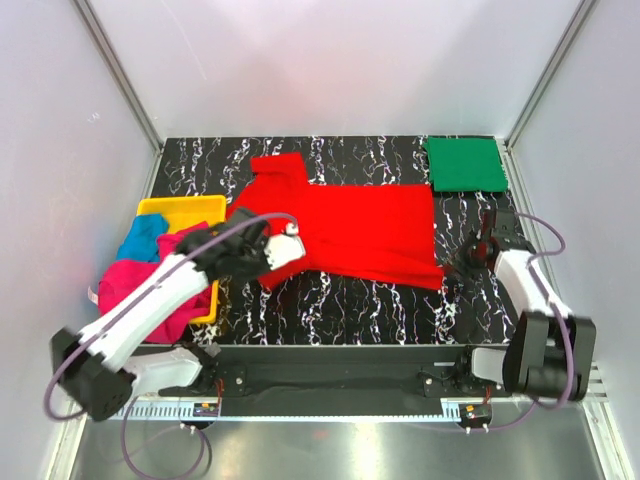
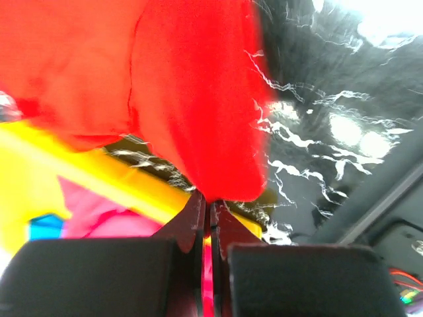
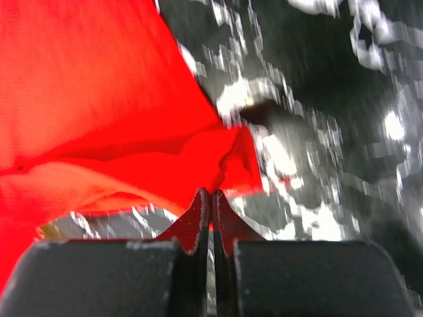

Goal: Fold and stack the t-shirts
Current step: Flatten the tshirt out

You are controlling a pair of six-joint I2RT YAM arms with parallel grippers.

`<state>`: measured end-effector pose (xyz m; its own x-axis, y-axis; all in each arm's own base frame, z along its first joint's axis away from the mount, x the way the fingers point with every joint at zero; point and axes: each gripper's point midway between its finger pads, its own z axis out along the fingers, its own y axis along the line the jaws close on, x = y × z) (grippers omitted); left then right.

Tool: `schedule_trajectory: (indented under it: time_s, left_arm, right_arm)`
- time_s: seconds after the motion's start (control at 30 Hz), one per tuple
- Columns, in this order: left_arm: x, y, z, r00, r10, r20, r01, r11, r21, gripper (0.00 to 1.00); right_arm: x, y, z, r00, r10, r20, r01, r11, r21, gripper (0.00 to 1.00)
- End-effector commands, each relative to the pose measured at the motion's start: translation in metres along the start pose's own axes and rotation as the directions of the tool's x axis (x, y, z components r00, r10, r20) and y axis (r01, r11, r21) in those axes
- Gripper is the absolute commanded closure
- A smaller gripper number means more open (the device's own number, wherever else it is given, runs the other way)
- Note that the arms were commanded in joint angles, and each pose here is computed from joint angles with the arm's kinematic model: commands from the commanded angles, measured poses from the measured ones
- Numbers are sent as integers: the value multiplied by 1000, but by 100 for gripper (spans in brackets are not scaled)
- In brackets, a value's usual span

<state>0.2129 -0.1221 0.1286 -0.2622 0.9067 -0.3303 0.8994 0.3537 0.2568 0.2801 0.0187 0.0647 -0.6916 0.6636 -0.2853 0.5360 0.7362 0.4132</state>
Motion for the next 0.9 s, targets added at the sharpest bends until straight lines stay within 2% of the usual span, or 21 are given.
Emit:
schedule_trajectory:
  time_s: [0.0, 0.07, 0.1, 0.17, 0.2, 0.3, 0.43, 0.6, 0.7, 0.73, 0.83, 0.87]
  left_arm:
    - [11, -28, -69, 998, -63, 7, 62, 992, 107, 100]
    - [4, -32, -99, 994, -80, 71, 72, 991, 114, 100]
    - [8, -45, -109, 994, -88, 70, 76, 983, 166, 100]
    - [4, -52, -132, 987, -98, 129, 73, 980, 184, 100]
    - [6, -62, -139, 986, -100, 136, 67, 971, 228, 100]
    - [9, -67, -149, 981, -100, 166, 61, 972, 228, 100]
    - [14, -78, -143, 982, -135, 132, 95, 957, 276, 100]
    - [14, -82, -151, 974, -133, 185, 80, 959, 271, 100]
    - [16, -86, -124, 987, -122, 107, 82, 942, 327, 100]
    - [19, -87, -112, 990, -115, 76, 83, 938, 337, 100]
    - [11, -63, -87, 996, -79, 35, 66, 958, 278, 100]
    - [7, -47, -80, 997, -63, 32, 55, 976, 210, 100]
  right_arm:
    - [32, -8, -29, 998, 31, -58, -30, 1000, 7, 100]
    - [42, 4, -44, 996, 73, -58, -77, 994, -74, 100]
    - [45, 7, -48, 995, 83, -62, -88, 992, -89, 100]
    - [52, 6, -59, 993, 88, -75, -94, 991, -90, 100]
    - [54, 6, -63, 993, 84, -78, -91, 992, -87, 100]
    - [61, 6, -73, 992, 77, -99, -86, 992, -88, 100]
    - [59, 4, -82, 994, 77, -81, -83, 994, -67, 100]
    - [52, 3, -103, 996, 84, -26, -86, 995, -43, 100]
    - [62, -3, -91, 992, 107, -61, -109, 994, -33, 100]
    - [72, -8, -80, 986, 125, -113, -127, 992, -17, 100]
    - [54, 4, -60, 986, 145, -81, -150, 986, -66, 100]
    - [47, 8, -57, 987, 146, -63, -151, 986, -77, 100]
